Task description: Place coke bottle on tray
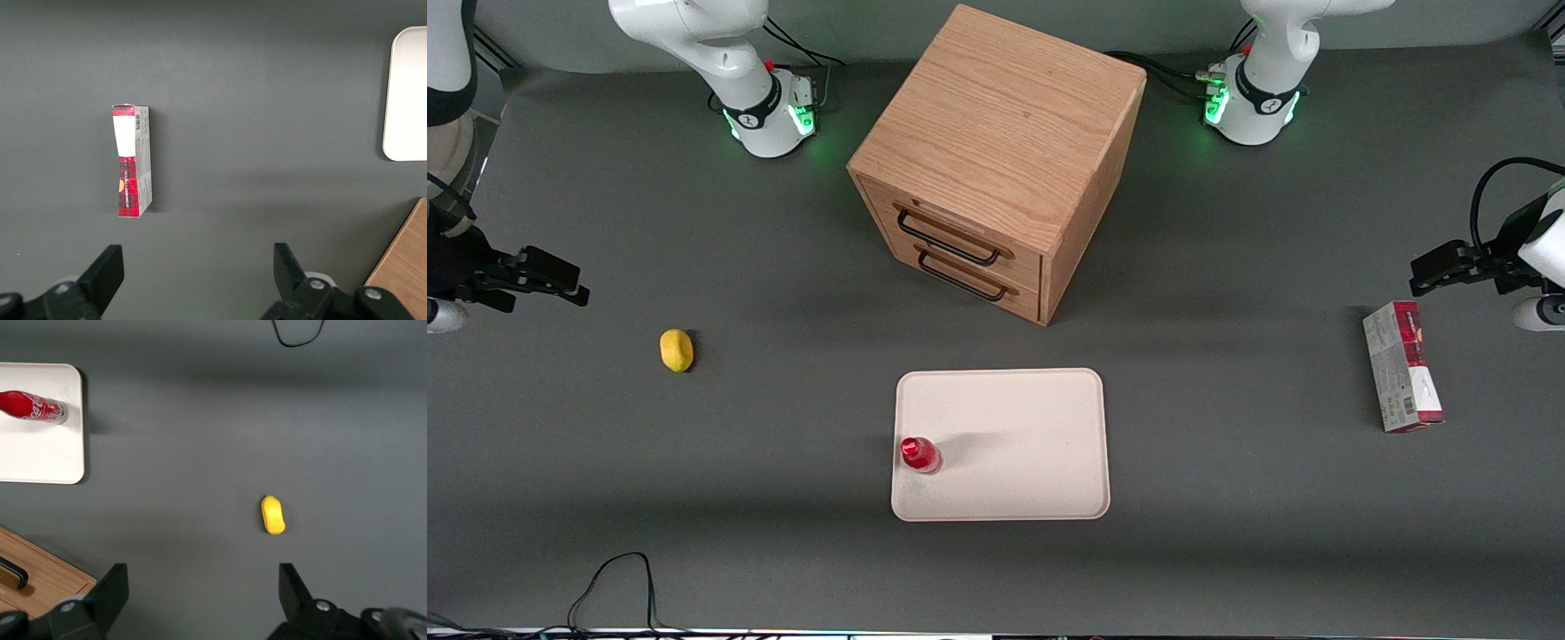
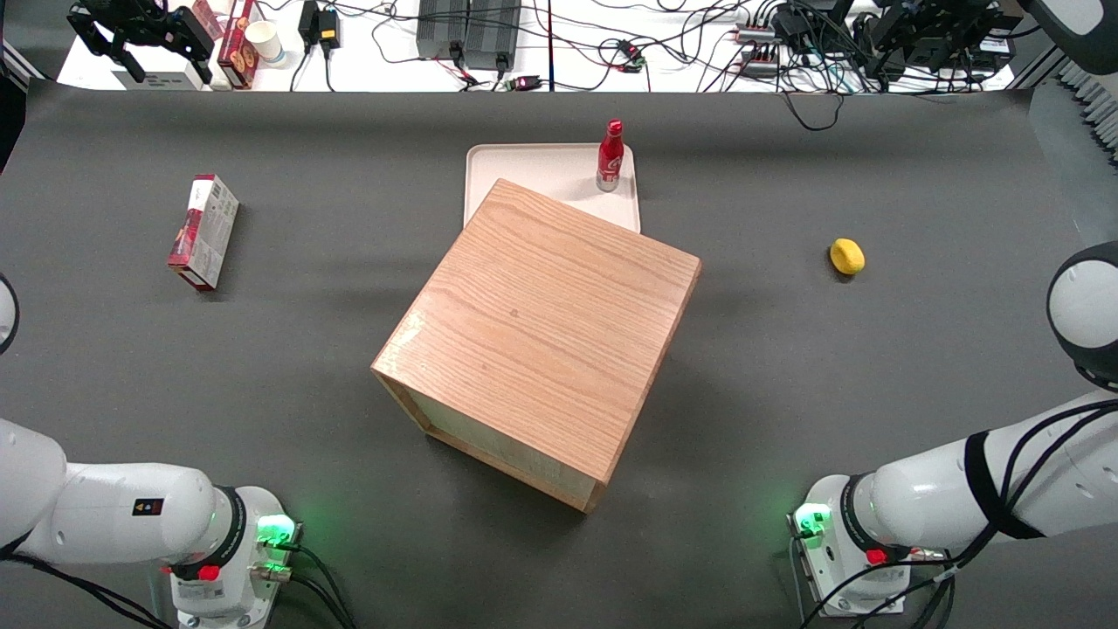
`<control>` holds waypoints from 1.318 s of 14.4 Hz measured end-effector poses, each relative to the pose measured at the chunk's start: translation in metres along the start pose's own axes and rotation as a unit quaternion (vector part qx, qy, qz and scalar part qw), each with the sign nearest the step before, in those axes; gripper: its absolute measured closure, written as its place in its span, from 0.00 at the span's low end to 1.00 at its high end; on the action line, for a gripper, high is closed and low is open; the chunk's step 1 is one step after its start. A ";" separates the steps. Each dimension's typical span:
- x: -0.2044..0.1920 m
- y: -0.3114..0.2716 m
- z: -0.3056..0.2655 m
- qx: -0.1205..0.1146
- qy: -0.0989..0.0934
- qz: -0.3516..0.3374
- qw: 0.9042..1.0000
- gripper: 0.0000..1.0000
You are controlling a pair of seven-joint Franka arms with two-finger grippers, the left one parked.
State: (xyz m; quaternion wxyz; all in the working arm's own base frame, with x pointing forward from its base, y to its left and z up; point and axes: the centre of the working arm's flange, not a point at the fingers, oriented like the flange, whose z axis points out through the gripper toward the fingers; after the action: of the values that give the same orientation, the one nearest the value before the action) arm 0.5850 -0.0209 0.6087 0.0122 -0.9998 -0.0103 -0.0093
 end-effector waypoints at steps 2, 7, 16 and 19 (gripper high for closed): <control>-0.002 0.004 -0.003 -0.018 0.000 0.000 1.000 0.00; -0.004 -0.001 -0.001 -0.025 -0.010 -0.005 1.000 0.00; -0.008 0.003 0.002 -0.017 -0.026 0.000 1.000 0.00; -0.009 0.004 0.003 -0.016 -0.029 0.002 0.999 0.00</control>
State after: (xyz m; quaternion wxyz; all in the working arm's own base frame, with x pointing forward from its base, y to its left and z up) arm 0.5763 -0.0252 0.6051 -0.0043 -0.9998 -0.0085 0.0194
